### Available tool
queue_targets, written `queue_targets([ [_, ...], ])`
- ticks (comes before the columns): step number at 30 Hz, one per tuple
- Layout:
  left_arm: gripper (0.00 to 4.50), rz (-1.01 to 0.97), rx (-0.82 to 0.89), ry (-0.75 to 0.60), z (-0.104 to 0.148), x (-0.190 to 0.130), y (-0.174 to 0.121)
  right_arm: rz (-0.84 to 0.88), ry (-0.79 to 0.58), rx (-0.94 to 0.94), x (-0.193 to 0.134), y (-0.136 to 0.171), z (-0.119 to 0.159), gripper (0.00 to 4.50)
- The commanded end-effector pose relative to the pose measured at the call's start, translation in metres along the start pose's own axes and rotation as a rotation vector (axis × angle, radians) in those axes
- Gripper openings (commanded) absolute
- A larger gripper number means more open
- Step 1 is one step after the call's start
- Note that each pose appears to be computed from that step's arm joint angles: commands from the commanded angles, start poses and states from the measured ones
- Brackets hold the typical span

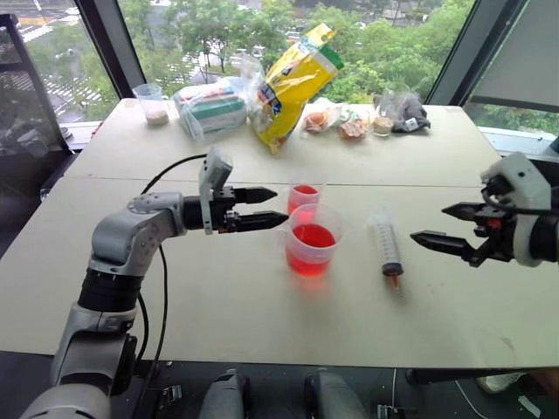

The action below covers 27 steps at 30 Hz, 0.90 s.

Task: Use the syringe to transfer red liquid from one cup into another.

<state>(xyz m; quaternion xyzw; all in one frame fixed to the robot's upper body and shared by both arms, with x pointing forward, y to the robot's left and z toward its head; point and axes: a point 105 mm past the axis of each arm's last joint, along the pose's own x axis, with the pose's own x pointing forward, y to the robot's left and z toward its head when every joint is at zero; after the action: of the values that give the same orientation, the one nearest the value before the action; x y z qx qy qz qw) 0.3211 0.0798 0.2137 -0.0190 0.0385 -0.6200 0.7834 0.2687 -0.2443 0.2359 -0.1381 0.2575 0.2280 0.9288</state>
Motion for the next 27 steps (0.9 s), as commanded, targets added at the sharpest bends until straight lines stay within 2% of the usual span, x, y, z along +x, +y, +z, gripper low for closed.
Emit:
queue_targets([
  [1, 3.82, -0.026, 0.036, -0.017, 0.006, 0.005, -0.002, -0.057, 0.070, 0.107, 0.001, -0.021, 0.002, 4.41],
  [7, 3.82, -0.040, 0.041, -0.051, 0.006, 0.015, 0.000, -0.104, 0.169, 0.350, 0.032, -0.052, 0.014, 4.41],
  [12, 3.82, -0.046, 0.040, -0.066, 0.005, 0.021, 0.000, -0.112, 0.290, 0.473, 0.058, -0.058, 0.005, 4.41],
  [18, 3.82, -0.029, 0.044, -0.077, 0.004, 0.019, -0.002, -0.112, 0.424, 0.494, 0.088, -0.049, -0.012, 4.41],
  [27, 3.82, 0.021, 0.040, -0.070, 0.000, 0.008, -0.003, -0.062, 0.477, 0.469, 0.118, -0.030, -0.019, 4.41],
])
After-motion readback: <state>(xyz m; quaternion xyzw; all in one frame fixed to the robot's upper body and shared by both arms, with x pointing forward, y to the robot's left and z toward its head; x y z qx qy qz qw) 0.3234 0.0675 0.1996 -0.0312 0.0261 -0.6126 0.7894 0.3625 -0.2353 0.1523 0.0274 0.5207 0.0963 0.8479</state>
